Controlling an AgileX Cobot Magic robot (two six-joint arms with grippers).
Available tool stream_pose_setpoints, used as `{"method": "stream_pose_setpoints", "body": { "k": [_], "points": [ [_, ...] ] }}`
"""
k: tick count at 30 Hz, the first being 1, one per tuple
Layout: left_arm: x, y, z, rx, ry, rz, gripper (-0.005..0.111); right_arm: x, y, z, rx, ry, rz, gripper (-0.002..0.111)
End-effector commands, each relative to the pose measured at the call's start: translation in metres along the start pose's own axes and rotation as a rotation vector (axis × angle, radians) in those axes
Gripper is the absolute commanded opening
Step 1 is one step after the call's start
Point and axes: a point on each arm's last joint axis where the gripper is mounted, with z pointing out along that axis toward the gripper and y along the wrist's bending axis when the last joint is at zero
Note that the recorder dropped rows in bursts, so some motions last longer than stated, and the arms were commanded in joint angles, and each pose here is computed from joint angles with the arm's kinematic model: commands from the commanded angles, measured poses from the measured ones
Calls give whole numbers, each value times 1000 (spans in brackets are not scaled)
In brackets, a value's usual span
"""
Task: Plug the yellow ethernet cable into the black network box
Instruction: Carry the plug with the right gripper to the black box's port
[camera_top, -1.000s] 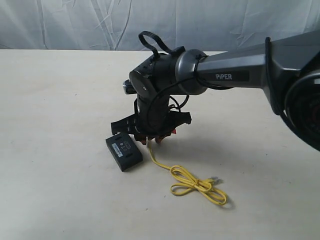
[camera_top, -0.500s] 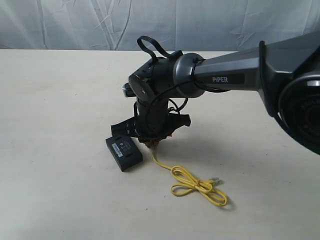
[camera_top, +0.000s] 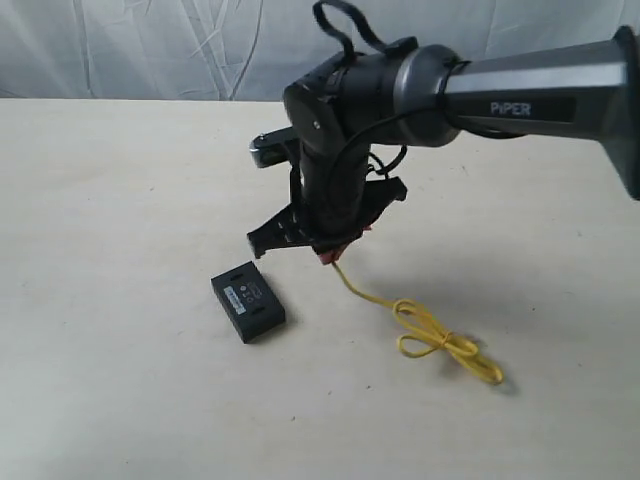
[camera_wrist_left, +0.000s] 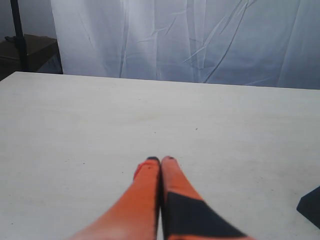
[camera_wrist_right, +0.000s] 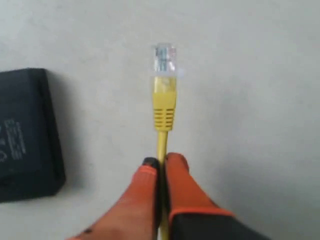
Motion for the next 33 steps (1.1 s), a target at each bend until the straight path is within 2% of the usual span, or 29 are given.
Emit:
{"method": "stream_pose_setpoints", "body": {
  "k": [1, 10, 12, 16, 19, 22, 33],
  "points": [
    [0, 0, 0, -6, -15, -1, 0, 13, -7, -4, -15, 48, -227, -1],
    [0, 0, 0, -6, -15, -1, 0, 47, 9, 27, -40, 89, -447, -1],
    [0, 0, 0, -6, -15, -1, 0, 50, 16, 29, -46, 81, -522, -1],
    [0, 0, 0, -6, -15, -1, 0, 49, 26, 28, -60, 34, -553, -1],
    [0, 0, 0, -6, -15, -1, 0, 51, 34, 28, -118, 27, -610, -1],
    [0, 0, 0, -6, -15, -1, 0, 52, 38, 27, -157, 21, -588, -1],
    [0, 0, 0, -6, -15, -1, 0, 56, 34, 26, -147, 78, -598, -1]
  ]
}}
